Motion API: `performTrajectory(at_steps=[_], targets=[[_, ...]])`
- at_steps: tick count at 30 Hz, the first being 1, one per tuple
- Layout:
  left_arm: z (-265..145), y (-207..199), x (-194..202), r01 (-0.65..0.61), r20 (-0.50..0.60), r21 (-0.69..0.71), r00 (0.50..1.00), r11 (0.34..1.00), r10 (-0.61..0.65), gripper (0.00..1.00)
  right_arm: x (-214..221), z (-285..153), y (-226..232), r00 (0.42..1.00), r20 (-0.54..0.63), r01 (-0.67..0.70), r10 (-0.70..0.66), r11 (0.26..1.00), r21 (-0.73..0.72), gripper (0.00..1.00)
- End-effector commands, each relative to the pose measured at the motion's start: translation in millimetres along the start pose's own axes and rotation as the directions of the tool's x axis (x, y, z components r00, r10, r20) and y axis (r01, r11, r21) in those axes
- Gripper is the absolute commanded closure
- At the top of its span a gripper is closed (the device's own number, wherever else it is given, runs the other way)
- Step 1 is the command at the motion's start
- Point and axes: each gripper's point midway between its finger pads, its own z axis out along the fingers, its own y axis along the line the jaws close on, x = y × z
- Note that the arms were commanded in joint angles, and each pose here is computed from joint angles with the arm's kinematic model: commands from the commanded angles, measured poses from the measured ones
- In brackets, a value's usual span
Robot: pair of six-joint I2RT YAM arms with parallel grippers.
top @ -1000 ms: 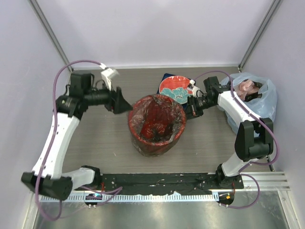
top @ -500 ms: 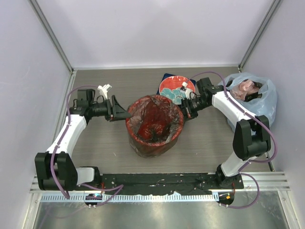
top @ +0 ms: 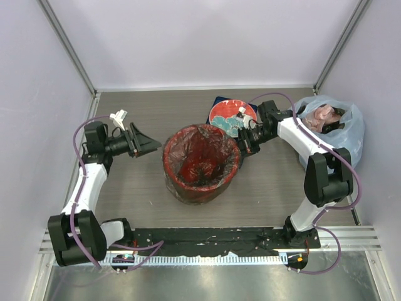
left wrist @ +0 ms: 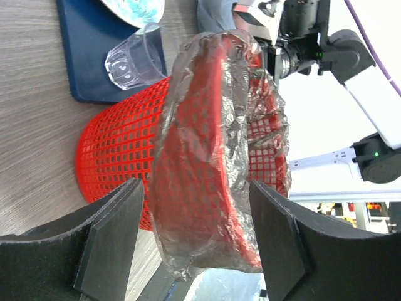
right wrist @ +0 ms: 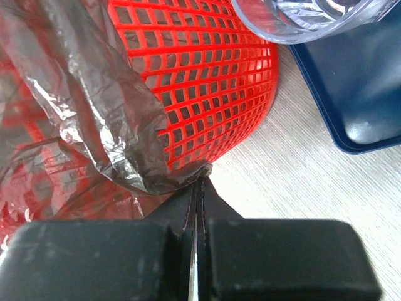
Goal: Put the trash bags into the trash bin
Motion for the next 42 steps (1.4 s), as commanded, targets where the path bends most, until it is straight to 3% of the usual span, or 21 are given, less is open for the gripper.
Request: performTrajectory(at_steps=[1,7,10,15,31,33,36,37,38,40,42], targets=[[-8,-24,1,-0.102,0.017,0.058,0.995,0.993,0.101,0.29,-11,-5,5,0.998,0.019,0.054,-0.054,0.999,0.0,0.99],[-4,20,21,0.0,-0.013,-0.074,1.0,0.997,0.0,0.35,-3,-3,0,0.999,-0.001,0.05,-0.05,0.999,0.008,0.99],[1,32,23,0.047,-0.013,-0.062,0.999,0.997,-0.048,0.32,-1,-2,-1,0.999,-0.007,0.049,-0.048,0.999,0.006,0.99],[8,31,25,0.055,-0.049,0.014,0.997,0.998,-0.054,0.3,-1,-1,-2,0.999,-0.008,0.046,-0.046,0.999,0.0,0.99],[22,17,33,0.04,-0.07,0.089,0.997,0.995,-0.034,0.39,-2,1,0,0.999,-0.019,0.043,-0.044,0.999,-0.022,0.99],[24,17,32,0.039,-0.068,0.092,0.997,0.995,-0.033,0.43,-1,0,0,0.999,-0.022,0.044,-0.044,0.999,-0.017,0.99],[26,21,33,0.055,-0.082,0.094,0.996,0.994,-0.047,0.6,0,2,-3,0.999,-0.022,0.042,-0.043,0.999,-0.008,0.99],[27,24,34,0.069,-0.09,0.091,0.994,0.994,-0.061,0.79,0,2,-5,0.999,-0.022,0.042,-0.042,0.999,-0.002,0.99],[27,26,35,0.08,-0.097,0.088,0.993,0.993,-0.071,0.91,-1,4,-7,0.999,-0.021,0.042,-0.042,0.999,0.004,0.99],[27,32,38,0.093,-0.112,0.053,0.99,0.994,-0.087,1.0,-1,5,-11,0.998,-0.02,0.052,-0.051,0.998,0.02,0.99],[28,40,36,0.084,-0.115,0.011,0.99,0.996,-0.082,1.0,0,6,-20,0.997,-0.026,0.071,-0.07,0.996,0.051,0.99]])
